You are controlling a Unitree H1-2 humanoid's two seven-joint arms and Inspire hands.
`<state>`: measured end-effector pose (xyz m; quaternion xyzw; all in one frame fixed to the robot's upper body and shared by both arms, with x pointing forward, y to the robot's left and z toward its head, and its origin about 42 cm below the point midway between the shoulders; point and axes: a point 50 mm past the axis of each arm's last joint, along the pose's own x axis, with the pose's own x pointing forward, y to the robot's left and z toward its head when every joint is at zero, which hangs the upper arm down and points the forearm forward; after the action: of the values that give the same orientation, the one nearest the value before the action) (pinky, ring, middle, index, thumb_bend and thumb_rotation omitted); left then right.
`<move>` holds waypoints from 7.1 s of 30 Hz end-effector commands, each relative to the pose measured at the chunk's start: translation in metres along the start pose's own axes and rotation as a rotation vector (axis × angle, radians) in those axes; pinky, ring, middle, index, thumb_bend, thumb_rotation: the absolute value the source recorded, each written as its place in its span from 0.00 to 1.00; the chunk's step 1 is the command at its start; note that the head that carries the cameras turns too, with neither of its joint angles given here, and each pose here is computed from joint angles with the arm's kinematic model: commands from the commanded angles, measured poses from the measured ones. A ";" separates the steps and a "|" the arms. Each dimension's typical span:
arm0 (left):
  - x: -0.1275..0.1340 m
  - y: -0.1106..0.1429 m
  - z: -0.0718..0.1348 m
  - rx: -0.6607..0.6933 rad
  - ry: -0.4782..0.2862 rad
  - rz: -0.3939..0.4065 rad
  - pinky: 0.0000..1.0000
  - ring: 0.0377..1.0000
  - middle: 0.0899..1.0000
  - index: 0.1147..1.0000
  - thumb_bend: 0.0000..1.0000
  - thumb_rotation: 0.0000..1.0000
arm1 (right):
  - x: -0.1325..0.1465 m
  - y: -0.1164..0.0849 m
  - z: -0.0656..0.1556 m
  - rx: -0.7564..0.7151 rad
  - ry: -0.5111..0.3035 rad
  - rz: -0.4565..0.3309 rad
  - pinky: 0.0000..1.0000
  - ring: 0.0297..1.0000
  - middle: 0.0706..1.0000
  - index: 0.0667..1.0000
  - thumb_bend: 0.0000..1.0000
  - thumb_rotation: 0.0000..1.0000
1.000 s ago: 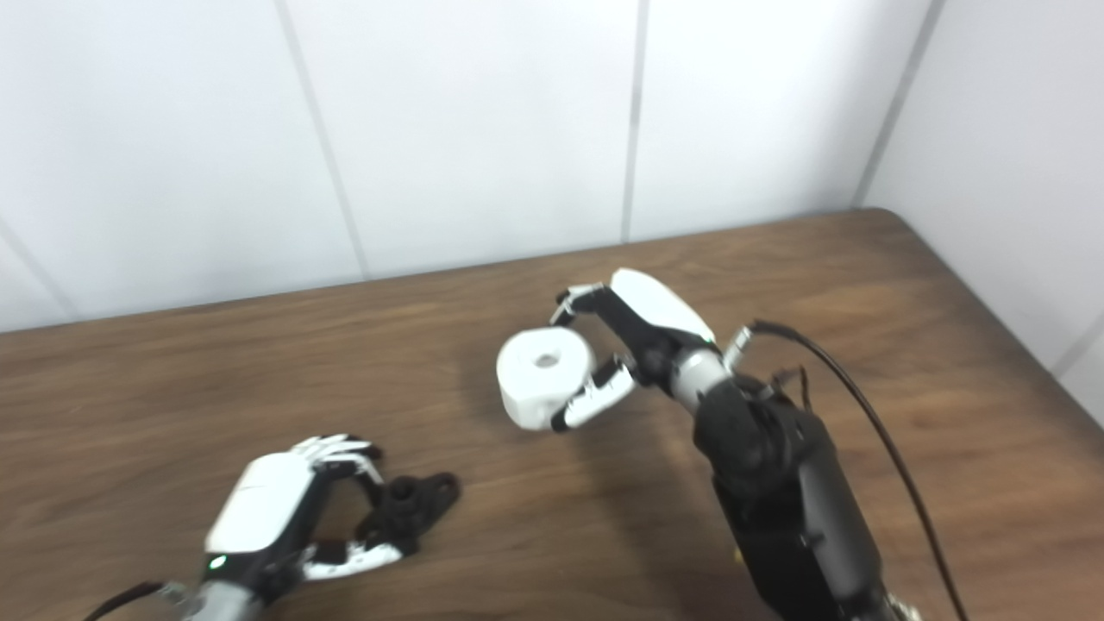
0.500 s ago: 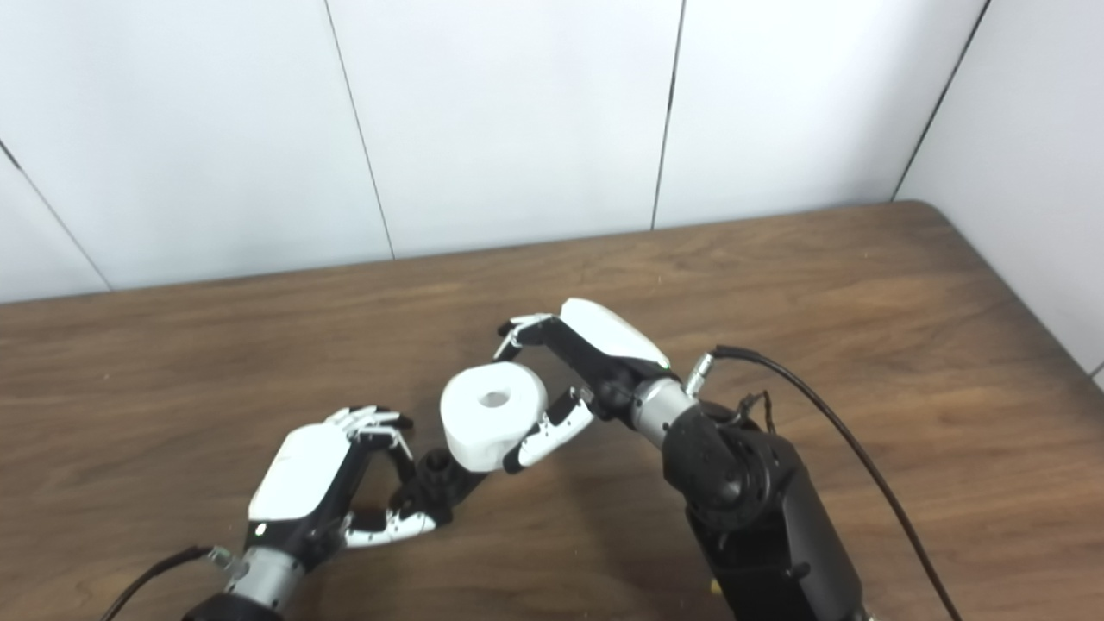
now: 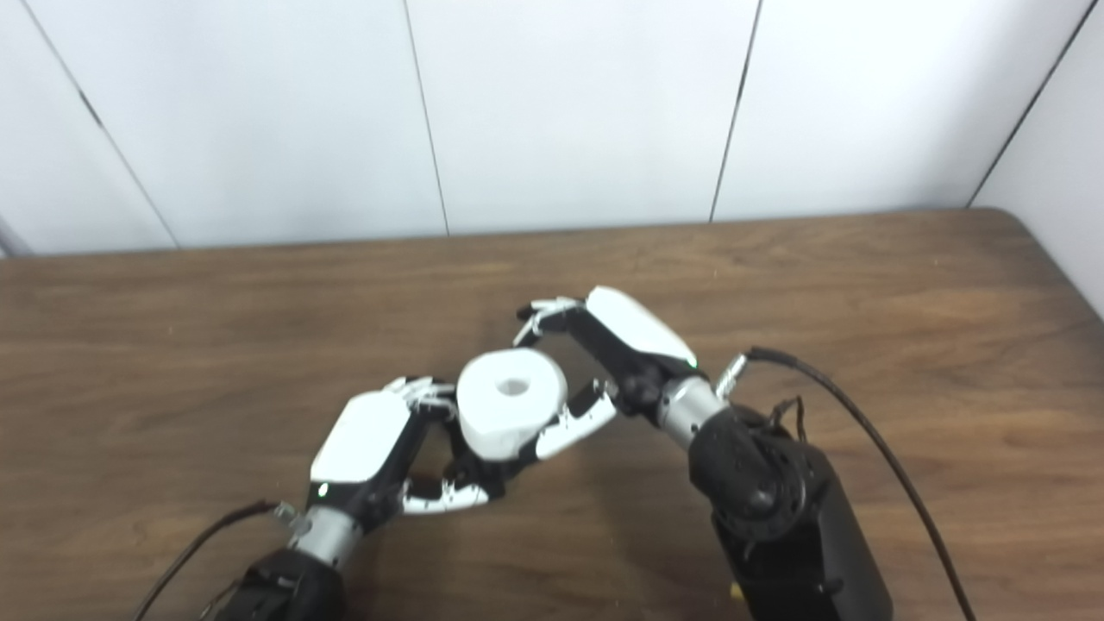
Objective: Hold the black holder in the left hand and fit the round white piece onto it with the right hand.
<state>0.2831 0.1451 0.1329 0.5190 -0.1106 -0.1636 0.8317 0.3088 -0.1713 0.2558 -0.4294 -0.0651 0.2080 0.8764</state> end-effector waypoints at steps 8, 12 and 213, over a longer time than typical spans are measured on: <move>-0.007 -0.027 0.007 -0.006 0.004 -0.140 0.92 0.86 0.76 0.42 0.52 0.05 | 0.005 -0.015 0.014 -0.028 -0.060 -0.055 0.95 0.93 0.86 0.45 0.52 0.14; -0.007 -0.026 0.008 -0.007 0.003 -0.138 0.92 0.86 0.76 0.42 0.52 0.05 | 0.007 -0.013 0.014 -0.031 -0.062 -0.051 0.95 0.93 0.86 0.45 0.52 0.14; 0.005 -0.021 0.011 0.002 -0.003 -0.110 0.91 0.85 0.76 0.42 0.52 0.05 | 0.013 -0.012 0.000 -0.084 -0.063 0.026 0.99 0.95 0.84 0.45 0.52 0.14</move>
<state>0.2859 0.1322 0.1351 0.5141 -0.1119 -0.1658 0.8341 0.3205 -0.1722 0.2507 -0.4534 -0.0619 0.2426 0.8554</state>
